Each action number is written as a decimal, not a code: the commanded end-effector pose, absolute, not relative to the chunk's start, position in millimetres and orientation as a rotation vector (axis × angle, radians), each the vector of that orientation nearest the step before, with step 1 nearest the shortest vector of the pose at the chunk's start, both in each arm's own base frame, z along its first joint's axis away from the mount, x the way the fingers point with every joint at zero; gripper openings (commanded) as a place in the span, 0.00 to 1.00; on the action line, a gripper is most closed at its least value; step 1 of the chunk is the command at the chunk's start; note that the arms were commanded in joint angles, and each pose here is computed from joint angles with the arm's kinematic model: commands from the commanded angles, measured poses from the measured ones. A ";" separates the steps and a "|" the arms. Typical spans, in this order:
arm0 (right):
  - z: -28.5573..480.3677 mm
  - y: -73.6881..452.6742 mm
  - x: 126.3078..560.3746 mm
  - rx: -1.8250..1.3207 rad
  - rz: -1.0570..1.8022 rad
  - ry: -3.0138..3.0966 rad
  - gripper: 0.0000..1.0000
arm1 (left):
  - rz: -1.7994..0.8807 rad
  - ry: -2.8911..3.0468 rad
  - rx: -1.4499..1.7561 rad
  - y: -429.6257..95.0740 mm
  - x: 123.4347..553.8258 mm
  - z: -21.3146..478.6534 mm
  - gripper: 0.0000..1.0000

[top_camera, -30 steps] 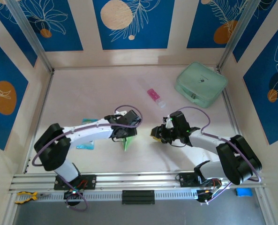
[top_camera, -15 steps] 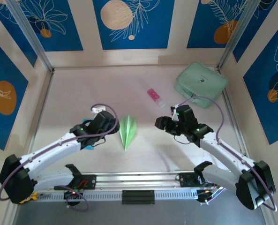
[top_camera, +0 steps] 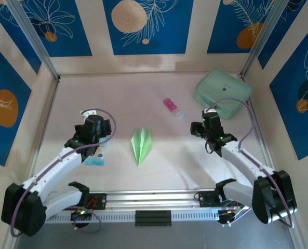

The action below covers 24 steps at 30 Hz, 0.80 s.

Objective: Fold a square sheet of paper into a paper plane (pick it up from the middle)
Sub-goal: Reset both arms

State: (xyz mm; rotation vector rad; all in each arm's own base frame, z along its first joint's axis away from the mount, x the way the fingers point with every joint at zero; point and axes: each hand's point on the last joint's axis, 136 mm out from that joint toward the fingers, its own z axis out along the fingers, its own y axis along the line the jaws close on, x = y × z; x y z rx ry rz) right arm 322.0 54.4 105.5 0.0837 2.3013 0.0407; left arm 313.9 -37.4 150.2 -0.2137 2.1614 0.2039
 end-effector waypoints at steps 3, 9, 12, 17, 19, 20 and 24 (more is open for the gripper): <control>103.6 40.6 355.0 -0.064 0.048 2.115 0.72 | 0.414 2.041 -0.180 -5.1 326.7 151.3 0.99; 124.0 54.3 363.1 -0.179 0.237 1.891 0.68 | 0.421 1.970 -0.087 -4.3 343.5 147.6 1.00; 124.4 51.5 369.8 -0.177 0.262 1.890 0.68 | 0.440 1.936 -0.095 0.3 353.5 138.8 1.00; 105.0 54.5 382.5 -0.199 0.266 1.813 0.70 | 0.442 1.896 -0.019 -7.9 372.5 130.9 1.00; 96.6 44.7 389.9 -0.135 0.243 1.935 0.69 | 0.427 1.851 -0.006 -9.0 376.2 131.4 1.00; 95.6 33.0 397.4 -0.058 0.205 1.928 0.70 | 0.406 1.831 -0.001 -9.4 377.7 131.6 1.00; 92.2 26.2 396.6 -0.018 0.192 1.958 0.99 | 0.246 1.820 -0.010 -6.2 381.3 120.4 1.00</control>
